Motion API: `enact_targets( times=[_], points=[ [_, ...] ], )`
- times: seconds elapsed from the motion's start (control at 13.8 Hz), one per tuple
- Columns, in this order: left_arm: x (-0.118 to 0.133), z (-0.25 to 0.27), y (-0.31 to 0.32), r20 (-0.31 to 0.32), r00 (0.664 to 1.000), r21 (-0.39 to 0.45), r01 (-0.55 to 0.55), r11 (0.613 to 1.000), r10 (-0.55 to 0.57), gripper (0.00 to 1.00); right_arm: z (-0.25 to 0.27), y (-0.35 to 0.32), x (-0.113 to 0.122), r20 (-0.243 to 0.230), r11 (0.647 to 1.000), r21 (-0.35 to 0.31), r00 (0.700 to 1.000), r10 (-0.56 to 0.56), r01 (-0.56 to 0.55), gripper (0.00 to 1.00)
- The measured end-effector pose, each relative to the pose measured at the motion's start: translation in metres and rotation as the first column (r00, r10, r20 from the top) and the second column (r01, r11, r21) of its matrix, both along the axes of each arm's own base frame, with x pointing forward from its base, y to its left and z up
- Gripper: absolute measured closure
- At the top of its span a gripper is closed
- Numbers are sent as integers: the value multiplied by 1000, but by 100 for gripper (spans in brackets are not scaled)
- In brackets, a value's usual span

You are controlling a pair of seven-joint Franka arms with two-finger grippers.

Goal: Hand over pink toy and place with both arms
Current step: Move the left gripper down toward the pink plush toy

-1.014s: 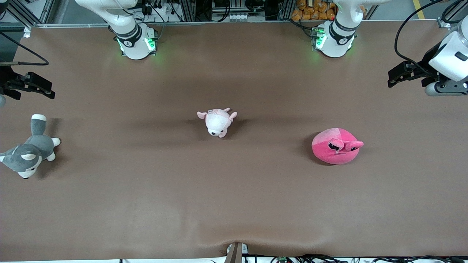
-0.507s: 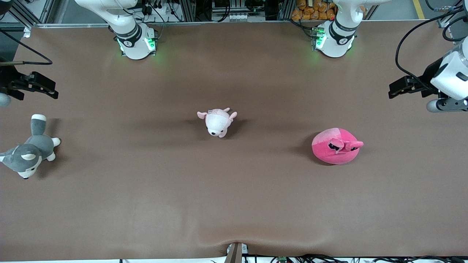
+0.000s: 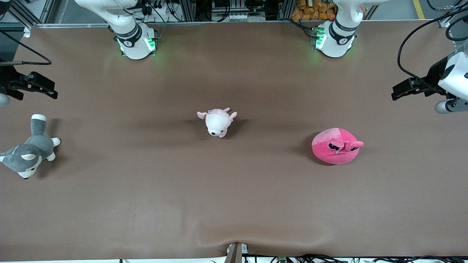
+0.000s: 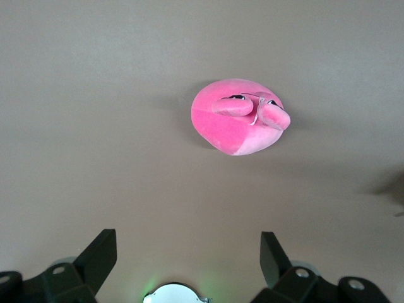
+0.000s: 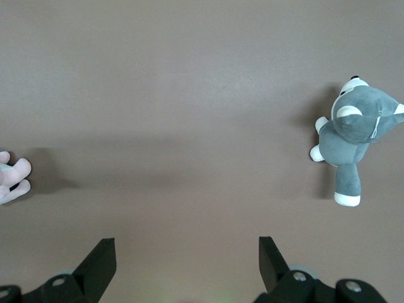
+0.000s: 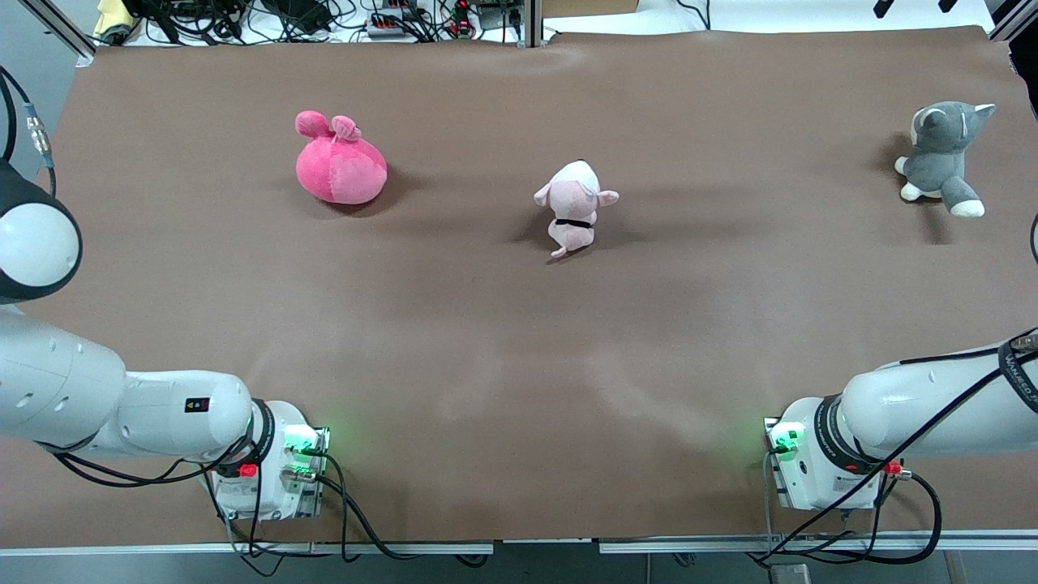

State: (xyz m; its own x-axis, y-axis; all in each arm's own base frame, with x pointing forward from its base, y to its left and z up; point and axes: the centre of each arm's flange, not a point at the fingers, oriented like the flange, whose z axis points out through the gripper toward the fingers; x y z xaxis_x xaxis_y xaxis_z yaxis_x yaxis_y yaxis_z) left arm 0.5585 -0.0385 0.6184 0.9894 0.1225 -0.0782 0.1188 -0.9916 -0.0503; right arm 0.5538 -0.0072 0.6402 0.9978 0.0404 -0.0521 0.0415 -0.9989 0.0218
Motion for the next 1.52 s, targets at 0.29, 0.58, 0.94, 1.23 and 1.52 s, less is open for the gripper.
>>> enact_targets(
  times=[0.29,0.58,0.94,1.23,1.52],
  points=[
    [1,-1,5,-2,1000,0,-15,1000,15,0,0,0,0,0,1000,0,1000,0,0,0],
    [16,-18,33,3,996,-2,-88,996,88,0,1,0,1,13,1000,0,1000,0,0,0],
    [49,-64,34,32,955,-4,-294,956,294,0,2,0,2,18,1000,0,1000,0,0,0],
    [53,-101,30,11,861,18,-508,861,508,0,2,0,2,20,1000,0,1000,0,0,0],
    [52,-137,19,-35,673,63,-737,673,739,0,5,0,6,59,1000,-1,998,1,-1,0]
  ],
)
